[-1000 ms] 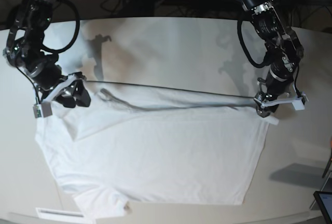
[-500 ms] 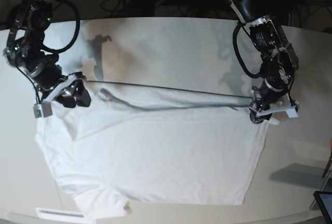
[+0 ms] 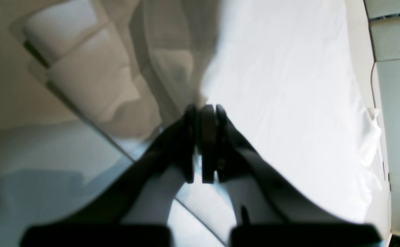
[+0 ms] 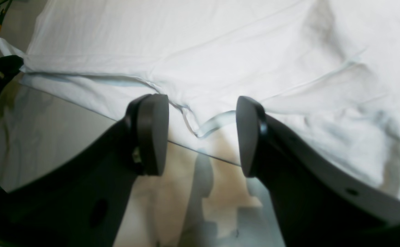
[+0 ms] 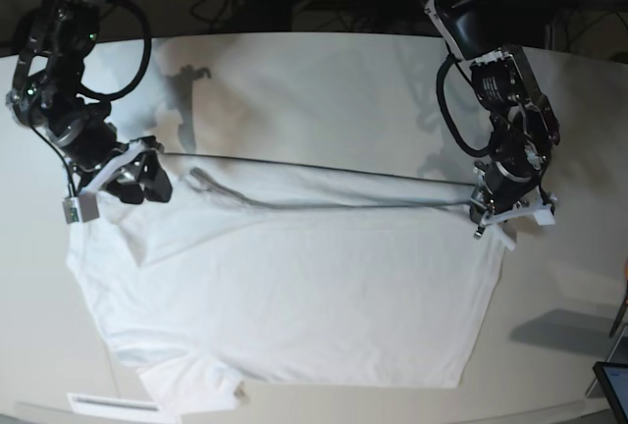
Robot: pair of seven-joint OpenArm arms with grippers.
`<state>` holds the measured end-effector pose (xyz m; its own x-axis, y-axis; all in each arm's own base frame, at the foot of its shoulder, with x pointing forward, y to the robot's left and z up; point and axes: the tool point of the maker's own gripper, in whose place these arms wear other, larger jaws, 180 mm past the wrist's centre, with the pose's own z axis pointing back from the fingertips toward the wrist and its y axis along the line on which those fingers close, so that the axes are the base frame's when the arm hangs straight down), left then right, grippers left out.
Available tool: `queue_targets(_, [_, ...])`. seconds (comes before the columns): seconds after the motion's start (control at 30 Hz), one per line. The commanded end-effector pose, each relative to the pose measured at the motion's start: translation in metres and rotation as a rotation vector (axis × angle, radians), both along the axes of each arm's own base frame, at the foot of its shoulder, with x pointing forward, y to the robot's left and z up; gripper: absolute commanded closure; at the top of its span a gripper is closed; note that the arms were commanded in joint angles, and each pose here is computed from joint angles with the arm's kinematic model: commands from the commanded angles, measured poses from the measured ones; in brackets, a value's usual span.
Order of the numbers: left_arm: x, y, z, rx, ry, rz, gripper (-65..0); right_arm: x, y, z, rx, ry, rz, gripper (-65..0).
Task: Fold the T-shirt properly
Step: 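Move the right gripper across the shirt toward the left gripper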
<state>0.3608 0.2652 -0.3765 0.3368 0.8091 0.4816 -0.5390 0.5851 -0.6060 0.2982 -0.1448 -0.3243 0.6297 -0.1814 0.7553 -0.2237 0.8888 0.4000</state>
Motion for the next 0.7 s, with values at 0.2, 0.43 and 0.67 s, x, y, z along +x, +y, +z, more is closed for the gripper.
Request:
queue_targets(0.2, [0.016, 0.022, 0.022, -0.057, -0.093, 0.112, 0.0, 0.008, -0.001, 0.015, 0.007, -0.057, 0.001, -30.5])
queue_targets(0.43, [0.035, 0.019, 0.027, -0.098, -0.113, 0.119, 0.0, 0.007, -0.002, 0.015, 0.002, -0.056, 0.002, -30.5])
queue_targets(0.67, [0.053, 0.011, 0.029, -0.141, -0.120, 0.113, 0.0, 0.002, 0.001, 0.008, -0.006, -0.013, 0.023, -30.5])
